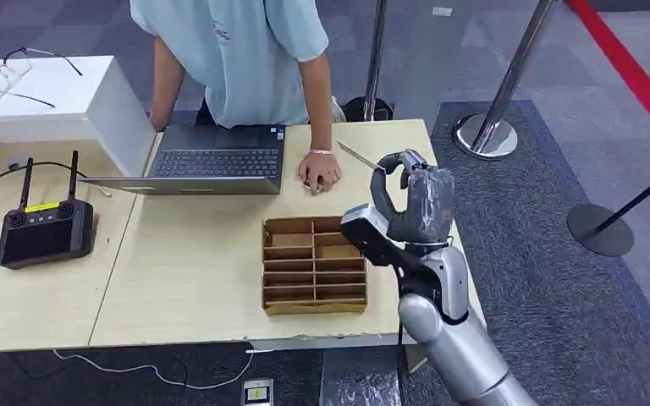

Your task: Pass the card to the sensor for recognition and then transmit it.

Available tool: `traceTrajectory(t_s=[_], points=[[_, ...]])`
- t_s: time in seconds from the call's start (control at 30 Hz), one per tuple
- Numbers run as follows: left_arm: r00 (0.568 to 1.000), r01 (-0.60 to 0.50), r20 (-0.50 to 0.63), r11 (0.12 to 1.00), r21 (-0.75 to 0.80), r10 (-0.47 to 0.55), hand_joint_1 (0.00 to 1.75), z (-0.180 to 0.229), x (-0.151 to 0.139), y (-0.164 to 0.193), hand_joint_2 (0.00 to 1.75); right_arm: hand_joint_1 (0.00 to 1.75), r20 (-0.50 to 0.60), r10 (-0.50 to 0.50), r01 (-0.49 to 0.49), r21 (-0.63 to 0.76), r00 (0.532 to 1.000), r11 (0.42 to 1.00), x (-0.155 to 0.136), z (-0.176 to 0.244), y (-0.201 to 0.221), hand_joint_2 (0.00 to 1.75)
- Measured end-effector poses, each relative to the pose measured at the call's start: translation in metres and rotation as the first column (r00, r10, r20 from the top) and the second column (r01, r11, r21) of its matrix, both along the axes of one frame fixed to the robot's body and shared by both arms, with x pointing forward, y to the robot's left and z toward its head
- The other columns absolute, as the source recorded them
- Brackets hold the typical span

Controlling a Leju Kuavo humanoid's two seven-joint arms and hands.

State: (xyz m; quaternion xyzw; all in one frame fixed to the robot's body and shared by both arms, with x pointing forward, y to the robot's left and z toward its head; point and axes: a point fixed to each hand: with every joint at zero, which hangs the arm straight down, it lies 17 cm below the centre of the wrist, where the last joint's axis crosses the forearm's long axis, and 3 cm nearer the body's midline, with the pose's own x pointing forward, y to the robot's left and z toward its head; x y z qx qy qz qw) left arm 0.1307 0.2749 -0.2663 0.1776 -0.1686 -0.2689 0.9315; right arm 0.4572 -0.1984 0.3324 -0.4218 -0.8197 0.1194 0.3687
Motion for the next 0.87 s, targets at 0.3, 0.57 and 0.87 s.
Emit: traceTrajectory(t_s=[0.3, 0.57, 0.87], points=[[1.000, 0.012, -0.001, 1.000, 0.002, -0.012, 0.00, 0.000, 0.001, -0.001, 0.00, 1.75, -0.045, 0.041, -0.043, -0.047, 0.998, 0.998, 0.002, -0.017, 0.027, 1.75], [1.000, 0.014, 0.007, 1.000, 0.003, -0.014, 0.00, 0.001, 0.007, -0.001, 0.00, 1.75, -0.083, 0.062, -0.069, -0.076, 0.995, 0.995, 0.003, -0.033, 0.043, 1.75], [1.000, 0.029, 0.006, 1.000, 0.002, -0.029, 0.00, 0.002, 0.010, -0.003, 0.00, 1.75, -0.085, 0.085, -0.091, -0.062, 0.993, 0.994, 0.012, -0.026, 0.050, 1.75]])
